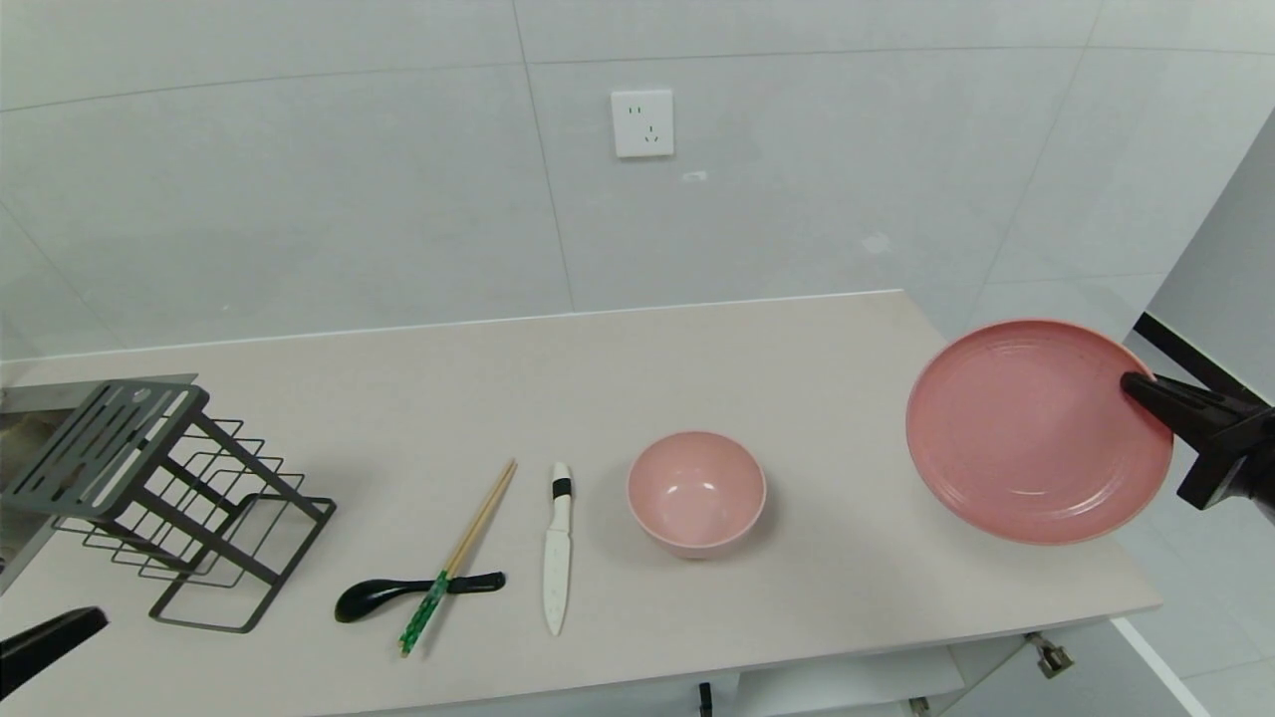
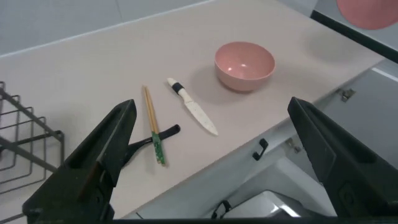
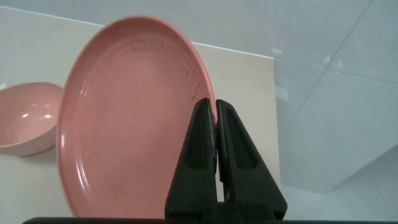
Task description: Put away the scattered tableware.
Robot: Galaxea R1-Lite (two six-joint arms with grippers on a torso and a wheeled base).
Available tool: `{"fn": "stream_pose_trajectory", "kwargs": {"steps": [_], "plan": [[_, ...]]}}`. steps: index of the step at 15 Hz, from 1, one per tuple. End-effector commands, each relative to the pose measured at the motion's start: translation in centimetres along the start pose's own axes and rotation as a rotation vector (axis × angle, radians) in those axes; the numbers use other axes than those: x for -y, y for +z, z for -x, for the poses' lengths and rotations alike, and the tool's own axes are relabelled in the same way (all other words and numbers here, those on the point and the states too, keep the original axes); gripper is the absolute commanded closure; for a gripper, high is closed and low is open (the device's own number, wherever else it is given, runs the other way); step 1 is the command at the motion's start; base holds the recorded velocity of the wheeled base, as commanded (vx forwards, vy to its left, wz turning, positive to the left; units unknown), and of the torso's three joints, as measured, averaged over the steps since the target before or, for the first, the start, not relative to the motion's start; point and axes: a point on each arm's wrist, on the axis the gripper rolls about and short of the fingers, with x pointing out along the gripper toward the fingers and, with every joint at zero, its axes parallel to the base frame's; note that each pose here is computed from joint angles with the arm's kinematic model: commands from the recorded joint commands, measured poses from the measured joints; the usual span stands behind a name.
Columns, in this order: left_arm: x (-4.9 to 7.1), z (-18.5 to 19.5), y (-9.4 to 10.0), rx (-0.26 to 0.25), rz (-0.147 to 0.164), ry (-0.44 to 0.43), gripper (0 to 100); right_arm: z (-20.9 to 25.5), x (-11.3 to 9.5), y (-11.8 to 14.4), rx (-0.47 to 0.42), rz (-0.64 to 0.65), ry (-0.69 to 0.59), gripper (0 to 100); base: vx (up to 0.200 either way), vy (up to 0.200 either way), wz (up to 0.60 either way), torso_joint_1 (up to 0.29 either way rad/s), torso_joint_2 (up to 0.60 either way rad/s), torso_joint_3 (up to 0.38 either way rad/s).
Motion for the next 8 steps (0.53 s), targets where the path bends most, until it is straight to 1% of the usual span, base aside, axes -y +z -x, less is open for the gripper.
{"fn": "stream_pose_trajectory", "kwargs": {"steps": [1,4,5,7,8], "plan": [[-1.3,-3.1,0.1,-0.107,0.050,-0.035,0,0.1,0.0,0.0,0.002,0.001,0.000,100,0.000,0.000,0.00,0.000,0.00,0.000],[-2.1,-4.6,0.7,-0.089,0.041,-0.036,0,0.2,0.0,0.0,0.002,0.001,-0.003,100,0.000,0.000,0.00,0.000,0.00,0.000],[-2.4,-5.9,0.7,-0.116,0.053,-0.069,0,0.4,-0.1,0.0,0.001,0.001,-0.001,100,0.000,0.000,0.00,0.000,0.00,0.000],[-2.2,-7.8,0.7,-0.160,0.086,-0.164,0,0.7,-0.3,-0.4,-0.013,-0.005,0.001,100,0.000,0.000,0.00,0.000,0.00,0.000],[-2.2,-8.4,0.9,-0.167,0.093,-0.186,0,0.8,-0.3,-0.5,-0.018,-0.007,0.001,100,0.000,0.000,0.00,0.000,0.00,0.000]]}}
